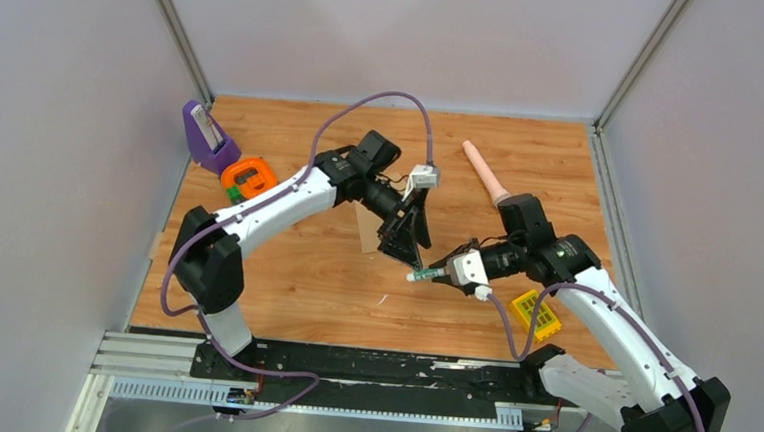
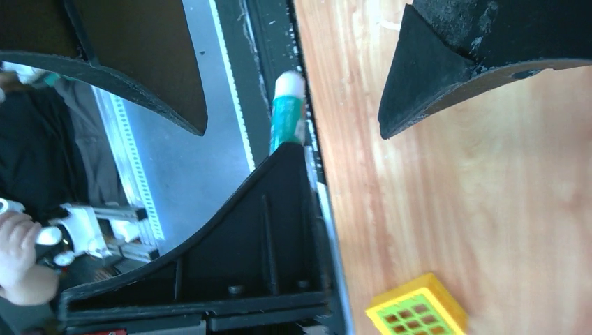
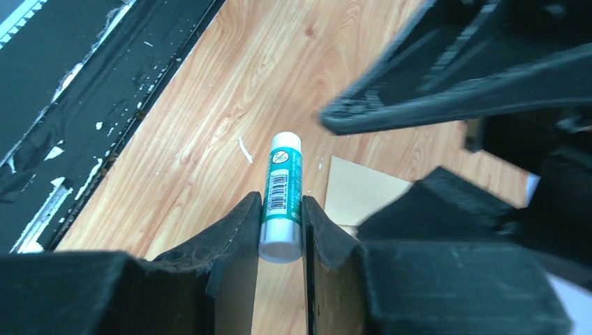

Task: Place the letter into the envelope and seal it
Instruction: Unscrew the solid glue, then paint the envelope at the center of the board.

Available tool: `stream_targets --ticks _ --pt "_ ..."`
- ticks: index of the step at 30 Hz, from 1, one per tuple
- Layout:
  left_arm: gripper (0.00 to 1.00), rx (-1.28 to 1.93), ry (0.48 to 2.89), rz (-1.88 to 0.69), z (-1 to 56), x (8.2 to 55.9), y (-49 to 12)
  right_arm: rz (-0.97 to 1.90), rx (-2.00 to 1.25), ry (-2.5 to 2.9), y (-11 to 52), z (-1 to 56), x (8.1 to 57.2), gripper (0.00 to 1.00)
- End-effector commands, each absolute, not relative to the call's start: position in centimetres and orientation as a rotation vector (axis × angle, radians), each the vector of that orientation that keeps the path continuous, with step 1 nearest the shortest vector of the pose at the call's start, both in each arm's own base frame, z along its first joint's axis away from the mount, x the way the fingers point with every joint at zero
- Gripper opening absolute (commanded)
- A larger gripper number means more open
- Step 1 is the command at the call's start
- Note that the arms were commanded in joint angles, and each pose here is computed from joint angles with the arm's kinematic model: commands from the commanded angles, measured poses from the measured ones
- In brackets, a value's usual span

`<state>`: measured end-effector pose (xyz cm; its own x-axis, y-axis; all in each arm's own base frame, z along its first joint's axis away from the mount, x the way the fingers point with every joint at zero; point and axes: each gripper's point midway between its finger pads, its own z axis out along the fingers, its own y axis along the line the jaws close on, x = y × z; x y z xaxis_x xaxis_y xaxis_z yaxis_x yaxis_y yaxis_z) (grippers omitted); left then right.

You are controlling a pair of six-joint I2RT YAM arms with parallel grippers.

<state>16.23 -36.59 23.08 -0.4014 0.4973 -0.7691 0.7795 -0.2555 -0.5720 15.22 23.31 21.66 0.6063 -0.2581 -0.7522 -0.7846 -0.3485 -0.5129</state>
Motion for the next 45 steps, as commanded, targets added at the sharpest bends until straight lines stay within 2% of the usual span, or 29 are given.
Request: stream_targets --ticks 1,4,6,9,11,16,21,26,32,37,45 --pt "1.00 1.434 1.636 -1.567 27.8 20.4 -34.1 0.713 -1.889 0.873 23.2 22.6 15.0 0.00" --pt "1.00 1.298 1.630 -1.457 30.1 23.7 -31.4 0.709 -1.865 0.931 23.3 22.5 15.8 0.00" --pt "1.00 1.156 1.677 -1.317 30.9 27.5 -28.1 0.686 -1.827 0.986 23.7 22.6 17.2 0.00" --pt "1.00 1.050 1.754 -1.170 30.1 30.6 -24.7 0.662 -1.797 1.066 24.3 22.4 19.3 0.00" --pt "1.00 1.007 1.866 -1.046 27.2 32.3 -22.7 0.673 -1.778 1.115 24.9 22.3 20.7 0.00" --pt "1.00 0.971 2.006 -0.969 20.6 34.0 -21.2 0.721 -1.704 1.248 27.1 21.9 24.8 0.00" --pt "1.00 0.902 2.012 -0.993 17.7 35.4 -21.5 0.696 -1.612 1.335 28.7 20.4 29.0 0.00" --pt "1.00 0.773 2.105 -1.139 14.7 35.7 -21.9 0.774 -1.491 1.520 30.3 17.9 32.8 0.00" --pt "1.00 0.610 2.197 -1.256 11.3 36.2 -22.4 0.738 -1.372 1.703 30.9 14.2 37.0 0.00" --pt "1.00 0.505 2.216 -1.370 9.6 36.9 -23.3 0.762 -1.280 1.804 30.3 12.1 39.0 0.00" --pt "0.99 0.387 2.224 -1.438 7.8 38.7 -24.0 0.784 -1.282 1.809 30.7 11.2 39.5 0.00"
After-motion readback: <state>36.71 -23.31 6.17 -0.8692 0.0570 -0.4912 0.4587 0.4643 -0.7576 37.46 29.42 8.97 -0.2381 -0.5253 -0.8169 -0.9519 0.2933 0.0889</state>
